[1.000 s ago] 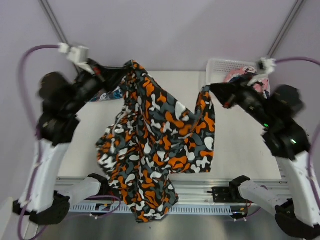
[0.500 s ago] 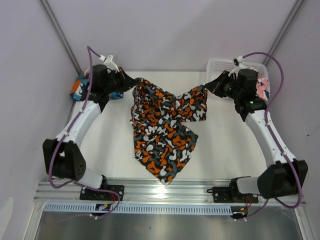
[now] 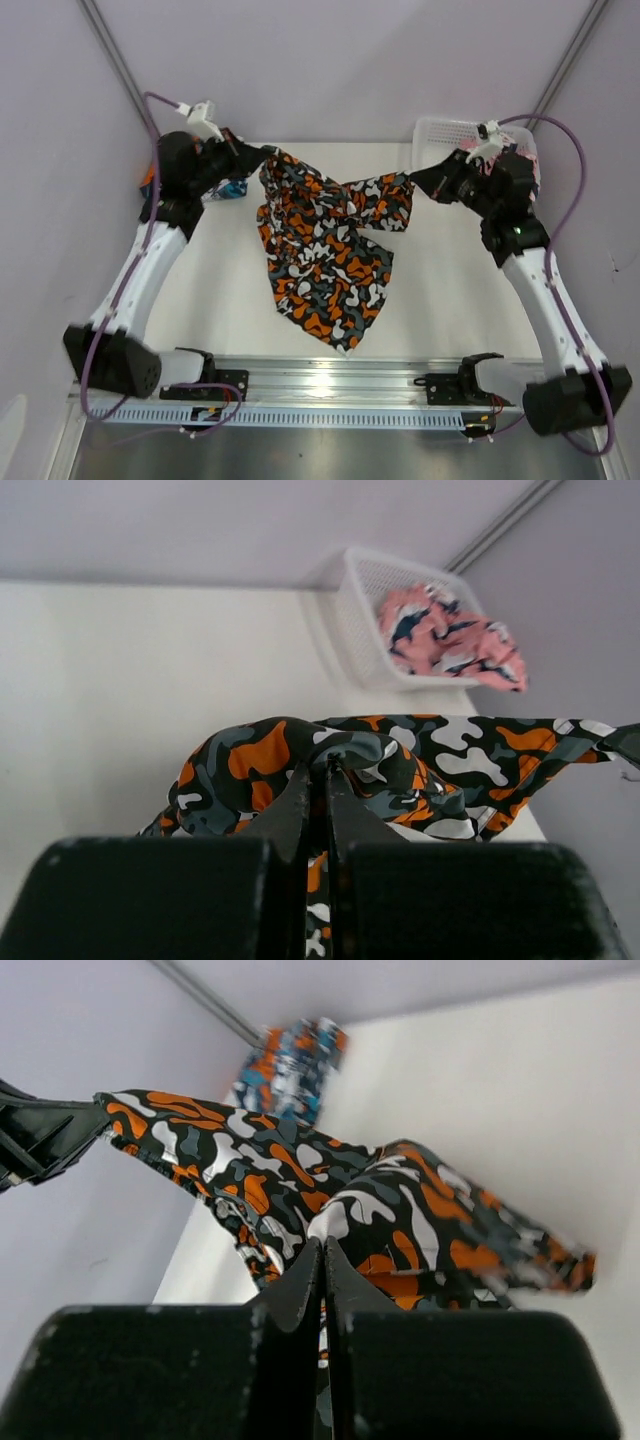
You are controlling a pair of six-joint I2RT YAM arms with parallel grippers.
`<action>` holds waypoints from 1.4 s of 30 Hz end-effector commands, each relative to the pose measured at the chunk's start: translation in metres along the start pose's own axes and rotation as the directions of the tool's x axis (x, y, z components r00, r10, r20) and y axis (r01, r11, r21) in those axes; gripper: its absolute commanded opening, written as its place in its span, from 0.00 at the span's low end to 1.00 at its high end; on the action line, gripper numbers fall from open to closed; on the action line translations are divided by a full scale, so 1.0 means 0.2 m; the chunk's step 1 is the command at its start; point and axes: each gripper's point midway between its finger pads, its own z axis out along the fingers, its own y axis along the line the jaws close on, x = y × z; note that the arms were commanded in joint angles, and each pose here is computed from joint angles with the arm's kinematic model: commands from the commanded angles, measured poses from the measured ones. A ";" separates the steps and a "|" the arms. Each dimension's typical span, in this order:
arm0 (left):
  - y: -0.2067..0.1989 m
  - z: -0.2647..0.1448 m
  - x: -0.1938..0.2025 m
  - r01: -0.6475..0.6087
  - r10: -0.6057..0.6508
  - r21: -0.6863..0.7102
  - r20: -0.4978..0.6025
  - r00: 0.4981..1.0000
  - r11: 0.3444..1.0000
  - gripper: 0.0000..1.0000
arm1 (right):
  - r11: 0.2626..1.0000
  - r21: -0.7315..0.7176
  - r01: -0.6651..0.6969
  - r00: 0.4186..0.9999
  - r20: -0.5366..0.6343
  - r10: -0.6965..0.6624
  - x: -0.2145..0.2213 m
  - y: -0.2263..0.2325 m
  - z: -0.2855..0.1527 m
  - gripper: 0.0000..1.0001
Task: Fold and stack the shorts
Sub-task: Flatten the shorts out
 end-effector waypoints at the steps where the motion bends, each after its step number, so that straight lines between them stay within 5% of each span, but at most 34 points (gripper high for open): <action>1: -0.35 -0.38 -0.28 -0.125 0.100 0.102 0.222 0.970 0.987 0.00 | 0.951 -0.221 0.216 0.972 0.144 -0.187 -0.12 0.42 -0.33 0.00; 3: -0.41 -0.51 -0.27 -0.131 0.096 0.123 0.259 0.961 0.984 0.00 | 0.908 -0.287 0.306 0.942 0.230 -0.244 -0.14 0.61 -0.55 0.00; 4: -0.55 -0.70 -0.35 -0.186 0.117 0.159 0.365 0.923 0.970 0.00 | 0.894 -0.302 0.332 0.932 0.254 -0.260 -0.15 0.68 -0.64 0.00; 11: -1.01 -1.40 -0.37 -0.392 0.095 0.352 0.629 0.771 0.850 0.00 | 0.660 -0.497 0.564 0.805 0.507 -0.307 -0.14 1.22 -1.45 0.00; 17: -1.21 -1.62 -0.41 -0.435 0.077 0.439 0.630 0.773 0.786 0.00 | 0.605 -0.472 0.641 0.730 0.619 -0.291 -0.16 1.42 -1.83 0.00; 22: -1.14 -1.47 -0.43 -0.357 0.060 0.431 0.566 0.822 0.829 0.00 | 0.735 -0.420 0.532 0.796 0.543 -0.267 -0.25 1.30 -1.61 0.00; 27: -0.86 -0.93 -0.32 -0.185 0.016 0.412 0.379 0.925 0.892 0.00 | 0.858 -0.358 0.369 0.898 0.375 -0.230 -0.32 1.03 -1.11 0.00; 31: -0.55 -0.57 -0.27 -0.069 -0.035 0.328 0.298 0.954 0.942 0.00 | 0.940 -0.251 0.230 0.961 0.212 -0.179 -0.28 0.70 -0.65 0.00; 36: -0.16 -0.13 -0.11 0.031 -0.068 0.220 0.163 0.984 0.975 0.00 | 0.991 -0.113 0.070 0.997 0.025 -0.067 -0.09 0.24 -0.12 0.00; 42: 0.27 0.35 0.27 0.120 -0.115 0.101 -0.053 0.992 0.988 0.00 | 0.996 0.062 -0.067 0.995 -0.069 0.071 0.14 -0.23 0.22 0.00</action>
